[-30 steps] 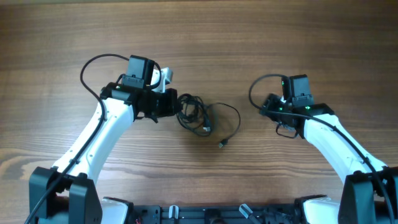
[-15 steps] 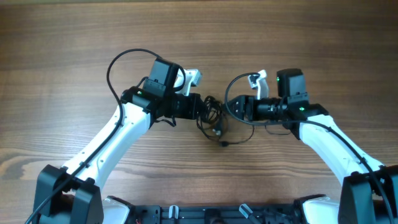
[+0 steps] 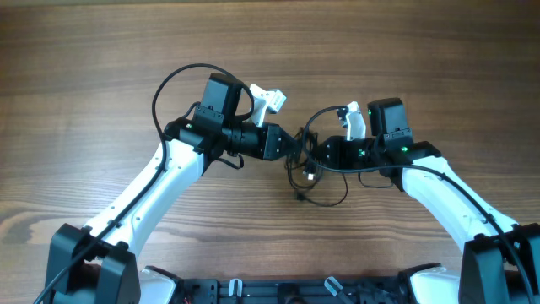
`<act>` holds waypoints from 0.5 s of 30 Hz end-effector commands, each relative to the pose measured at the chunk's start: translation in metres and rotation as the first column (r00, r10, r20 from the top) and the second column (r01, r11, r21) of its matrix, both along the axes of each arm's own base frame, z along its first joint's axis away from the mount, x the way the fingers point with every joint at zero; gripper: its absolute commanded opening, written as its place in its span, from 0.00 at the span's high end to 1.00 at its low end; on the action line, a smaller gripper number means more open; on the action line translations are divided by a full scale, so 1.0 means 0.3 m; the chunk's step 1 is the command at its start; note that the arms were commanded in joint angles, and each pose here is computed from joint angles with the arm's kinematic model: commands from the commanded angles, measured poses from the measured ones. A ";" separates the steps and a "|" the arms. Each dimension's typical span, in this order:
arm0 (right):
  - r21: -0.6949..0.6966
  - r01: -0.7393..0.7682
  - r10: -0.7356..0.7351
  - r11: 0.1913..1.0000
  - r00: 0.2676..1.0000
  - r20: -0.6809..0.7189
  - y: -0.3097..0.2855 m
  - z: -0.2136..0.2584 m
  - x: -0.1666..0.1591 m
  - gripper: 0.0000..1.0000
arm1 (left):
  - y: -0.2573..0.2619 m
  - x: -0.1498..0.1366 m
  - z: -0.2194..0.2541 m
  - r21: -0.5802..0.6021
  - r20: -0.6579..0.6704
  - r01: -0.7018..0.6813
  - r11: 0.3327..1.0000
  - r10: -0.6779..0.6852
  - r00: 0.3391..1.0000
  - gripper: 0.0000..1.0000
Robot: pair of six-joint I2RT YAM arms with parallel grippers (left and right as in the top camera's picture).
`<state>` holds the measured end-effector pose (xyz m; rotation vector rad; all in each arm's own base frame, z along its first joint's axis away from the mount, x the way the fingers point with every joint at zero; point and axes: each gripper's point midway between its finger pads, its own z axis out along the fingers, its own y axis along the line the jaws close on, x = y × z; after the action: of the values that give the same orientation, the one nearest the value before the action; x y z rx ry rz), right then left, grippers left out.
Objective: Untangle cables
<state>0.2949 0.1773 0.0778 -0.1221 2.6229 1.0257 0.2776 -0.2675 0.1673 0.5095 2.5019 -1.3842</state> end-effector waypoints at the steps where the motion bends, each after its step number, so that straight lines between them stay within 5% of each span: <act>1: -0.079 0.031 -0.031 0.996 0.999 0.009 -0.034 -0.036 0.016 0.87 | 0.001 -0.002 0.019 -0.002 0.014 -0.004 1.000 0.004 1.000 0.88; 4: -0.195 0.143 -0.154 0.970 0.987 -0.041 -0.108 -0.088 0.016 0.96 | 0.051 0.035 -0.047 0.126 0.030 -0.093 0.988 0.089 0.996 0.88; 12: -0.474 0.361 -0.457 0.803 0.883 -0.102 -0.304 -0.179 -0.043 0.96 | 0.158 0.046 -0.149 0.336 0.033 -0.194 0.922 0.194 0.980 0.92; 14: -0.482 0.361 -0.460 0.799 0.882 -0.102 -0.309 -0.181 -0.047 0.91 | 0.200 0.049 -0.179 0.406 0.044 -0.227 0.885 0.229 0.972 0.80; 15: -0.476 0.356 -0.454 0.804 0.885 -0.105 -0.305 -0.180 -0.047 0.81 | 0.226 0.057 -0.195 0.445 0.051 -0.259 0.857 0.265 0.963 0.74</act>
<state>0.2784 0.0959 0.0276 0.3946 2.8619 0.3795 0.2846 -0.2213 0.1163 0.2980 2.7609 -0.9202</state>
